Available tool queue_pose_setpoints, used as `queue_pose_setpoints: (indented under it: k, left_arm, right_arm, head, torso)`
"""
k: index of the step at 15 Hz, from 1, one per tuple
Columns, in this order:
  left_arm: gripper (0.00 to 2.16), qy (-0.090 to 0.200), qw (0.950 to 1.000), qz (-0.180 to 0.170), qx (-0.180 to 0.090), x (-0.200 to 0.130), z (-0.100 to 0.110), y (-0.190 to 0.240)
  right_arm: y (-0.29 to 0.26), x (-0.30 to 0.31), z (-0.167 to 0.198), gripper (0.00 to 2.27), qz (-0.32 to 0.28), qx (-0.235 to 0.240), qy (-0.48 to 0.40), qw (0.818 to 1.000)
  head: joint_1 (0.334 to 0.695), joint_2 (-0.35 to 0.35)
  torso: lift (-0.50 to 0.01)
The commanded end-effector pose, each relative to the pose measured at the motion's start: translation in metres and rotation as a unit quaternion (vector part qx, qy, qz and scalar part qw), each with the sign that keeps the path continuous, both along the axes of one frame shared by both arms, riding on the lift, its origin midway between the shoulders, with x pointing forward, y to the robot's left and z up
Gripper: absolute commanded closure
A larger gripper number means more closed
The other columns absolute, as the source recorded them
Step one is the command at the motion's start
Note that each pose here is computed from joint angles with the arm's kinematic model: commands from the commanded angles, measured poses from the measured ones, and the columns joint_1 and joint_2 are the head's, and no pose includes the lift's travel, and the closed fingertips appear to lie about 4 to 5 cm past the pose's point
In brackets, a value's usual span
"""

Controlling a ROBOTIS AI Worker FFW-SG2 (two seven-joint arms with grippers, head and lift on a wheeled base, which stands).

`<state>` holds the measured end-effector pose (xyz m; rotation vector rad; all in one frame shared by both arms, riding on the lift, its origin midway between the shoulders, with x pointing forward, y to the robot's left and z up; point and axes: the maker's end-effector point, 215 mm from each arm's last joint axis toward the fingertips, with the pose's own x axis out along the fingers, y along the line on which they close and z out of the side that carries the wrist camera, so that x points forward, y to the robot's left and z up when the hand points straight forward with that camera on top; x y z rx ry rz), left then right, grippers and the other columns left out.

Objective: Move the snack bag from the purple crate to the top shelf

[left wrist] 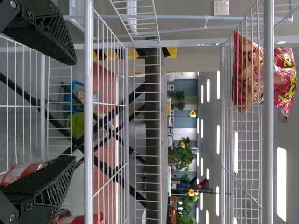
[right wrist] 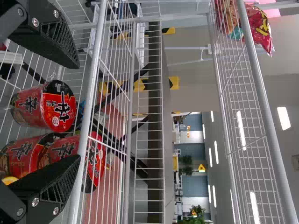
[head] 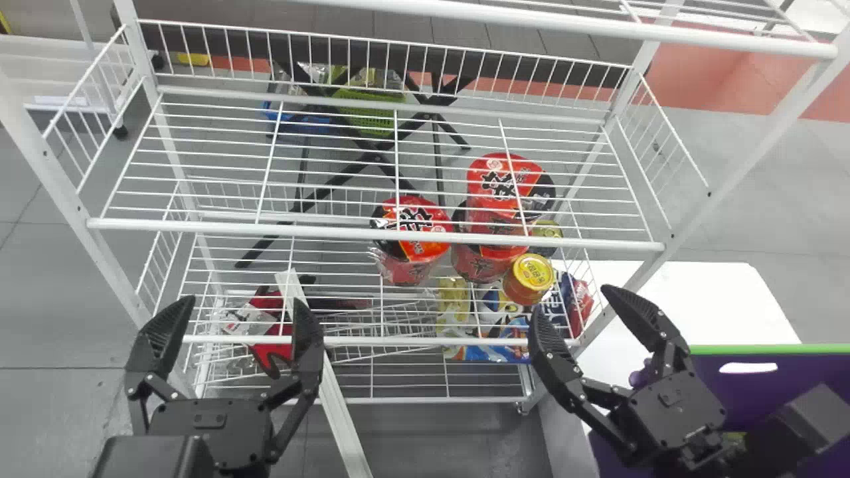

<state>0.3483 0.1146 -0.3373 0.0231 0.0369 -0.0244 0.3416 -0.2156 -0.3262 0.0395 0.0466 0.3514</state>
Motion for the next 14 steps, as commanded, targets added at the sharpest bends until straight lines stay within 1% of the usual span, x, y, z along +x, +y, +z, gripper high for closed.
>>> queue_pose_setpoints:
  k: [1,13,14]
  left_arm:
    - [0.09,0.0,1.0,0.0,0.0,-0.0002,0.0001,-0.0005]
    - [0.09,0.002,1.0,0.001,-0.001,-0.0018,-0.0014,0.0001]
    - [0.09,0.001,1.0,0.002,-0.001,-0.0019,-0.0005,-0.0002]
  right_arm:
    - [-0.0005,-0.0001,0.0006,0.14,-0.001,0.0,-0.001,1.0]
    - [-0.0043,-0.001,0.0012,0.14,-0.004,0.003,-0.001,1.0]
    - [-0.0037,-0.0014,0.0018,0.14,-0.001,0.006,-0.001,1.0]
  head:
    - [0.695,-0.169]
    - [0.695,-0.172]
    - [0.695,-0.173]
  torso:
    - [-0.41]
    - [-0.458]
    - [-0.455]
